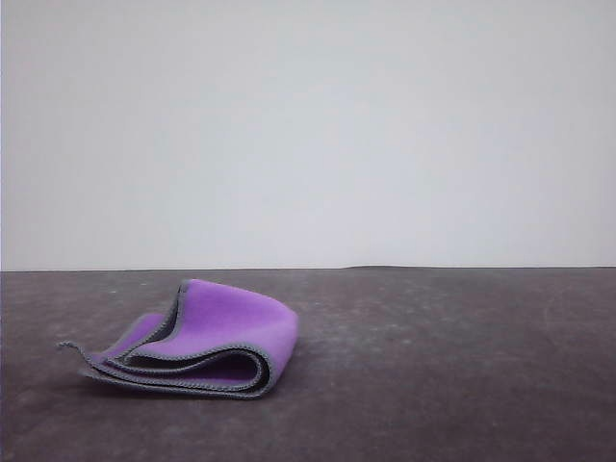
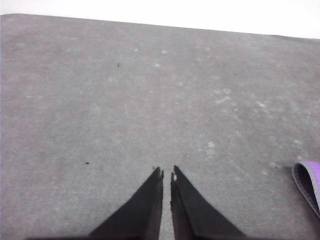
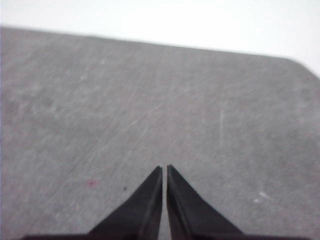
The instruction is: Fold clothes
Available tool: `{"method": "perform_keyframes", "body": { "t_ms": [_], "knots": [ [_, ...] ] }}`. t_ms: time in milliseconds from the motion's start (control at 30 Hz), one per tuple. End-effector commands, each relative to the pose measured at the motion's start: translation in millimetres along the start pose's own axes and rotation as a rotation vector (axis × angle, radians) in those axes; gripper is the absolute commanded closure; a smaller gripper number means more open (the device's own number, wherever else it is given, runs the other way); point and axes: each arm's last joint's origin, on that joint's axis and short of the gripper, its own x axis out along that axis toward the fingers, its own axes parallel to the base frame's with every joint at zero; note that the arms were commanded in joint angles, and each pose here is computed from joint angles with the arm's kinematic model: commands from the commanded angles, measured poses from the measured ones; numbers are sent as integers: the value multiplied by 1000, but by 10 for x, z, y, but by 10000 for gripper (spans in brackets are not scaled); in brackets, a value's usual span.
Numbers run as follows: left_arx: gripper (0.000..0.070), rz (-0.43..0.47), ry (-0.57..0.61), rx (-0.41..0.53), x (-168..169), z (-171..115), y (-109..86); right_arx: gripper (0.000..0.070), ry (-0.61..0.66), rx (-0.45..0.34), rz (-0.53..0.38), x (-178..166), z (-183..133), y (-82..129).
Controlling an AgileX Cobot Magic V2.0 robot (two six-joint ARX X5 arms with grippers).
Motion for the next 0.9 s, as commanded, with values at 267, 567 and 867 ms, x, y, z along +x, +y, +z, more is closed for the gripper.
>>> {"method": "perform_keyframes", "body": {
  "t_ms": [267,567,867],
  "knots": [
    [684,5,28,-6,23,-69,9,690,13,64,-12,7,-26,6],
    [684,6,28,-6,23,-69,9,690,6,63,-12,7,-19,7],
    [684,6,28,-6,23,-69,8,690,-10,62,-12,7,-3,6]
  ]
}}
